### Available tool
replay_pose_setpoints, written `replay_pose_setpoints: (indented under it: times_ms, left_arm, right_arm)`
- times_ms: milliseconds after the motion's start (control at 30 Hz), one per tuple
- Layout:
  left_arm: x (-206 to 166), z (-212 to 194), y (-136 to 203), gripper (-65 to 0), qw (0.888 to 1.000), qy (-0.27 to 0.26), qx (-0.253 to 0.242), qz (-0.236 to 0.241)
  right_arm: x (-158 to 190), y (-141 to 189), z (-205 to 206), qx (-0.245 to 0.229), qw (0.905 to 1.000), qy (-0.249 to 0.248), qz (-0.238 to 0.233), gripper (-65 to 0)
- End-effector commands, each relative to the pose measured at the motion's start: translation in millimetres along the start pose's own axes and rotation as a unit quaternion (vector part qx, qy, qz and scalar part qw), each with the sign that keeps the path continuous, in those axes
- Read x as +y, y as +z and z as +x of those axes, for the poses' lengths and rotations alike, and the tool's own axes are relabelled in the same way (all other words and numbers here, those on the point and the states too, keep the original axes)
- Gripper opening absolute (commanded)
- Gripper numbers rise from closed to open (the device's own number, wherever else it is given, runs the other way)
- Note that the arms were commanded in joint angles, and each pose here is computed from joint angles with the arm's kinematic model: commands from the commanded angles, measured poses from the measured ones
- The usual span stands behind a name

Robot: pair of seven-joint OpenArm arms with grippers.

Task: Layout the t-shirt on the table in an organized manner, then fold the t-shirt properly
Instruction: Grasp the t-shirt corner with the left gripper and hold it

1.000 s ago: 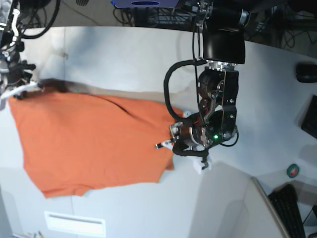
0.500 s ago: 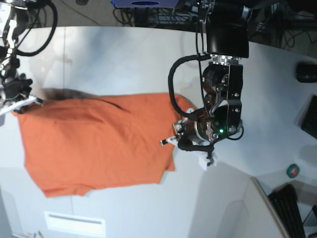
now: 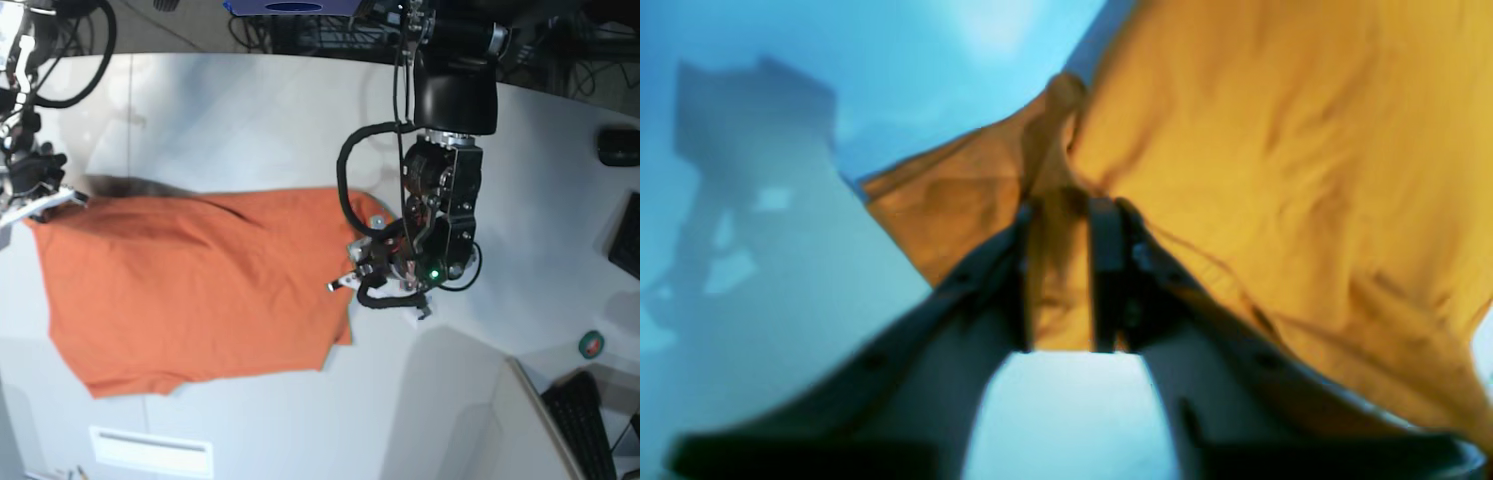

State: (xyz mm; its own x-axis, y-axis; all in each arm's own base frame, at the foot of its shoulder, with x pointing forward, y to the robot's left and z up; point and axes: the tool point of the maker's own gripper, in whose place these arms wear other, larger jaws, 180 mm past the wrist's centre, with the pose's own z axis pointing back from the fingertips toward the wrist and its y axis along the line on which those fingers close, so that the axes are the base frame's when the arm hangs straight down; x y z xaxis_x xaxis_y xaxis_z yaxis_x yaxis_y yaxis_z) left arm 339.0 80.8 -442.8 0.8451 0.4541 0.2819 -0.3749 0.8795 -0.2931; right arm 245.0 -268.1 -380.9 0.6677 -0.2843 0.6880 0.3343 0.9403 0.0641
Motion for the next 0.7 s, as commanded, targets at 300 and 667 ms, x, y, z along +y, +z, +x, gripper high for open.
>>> replay_pose_setpoints:
  times_ms: [300,667]
  left_arm:
    - [-12.3,16.8,6.1,-38.5,1.000,0.002,-0.019,-0.012]
    - [-2.3,3.7,-11.8,-42.0,1.000,0.005,0.017,0.010]
  right_arm:
    - [-5.7,-1.7,2.0,-0.007,1.0000,0.000,-0.006,-65.0]
    - [-7.4,-4.0,-2.5,0.000,1.0000,-0.002,-0.008,-65.0]
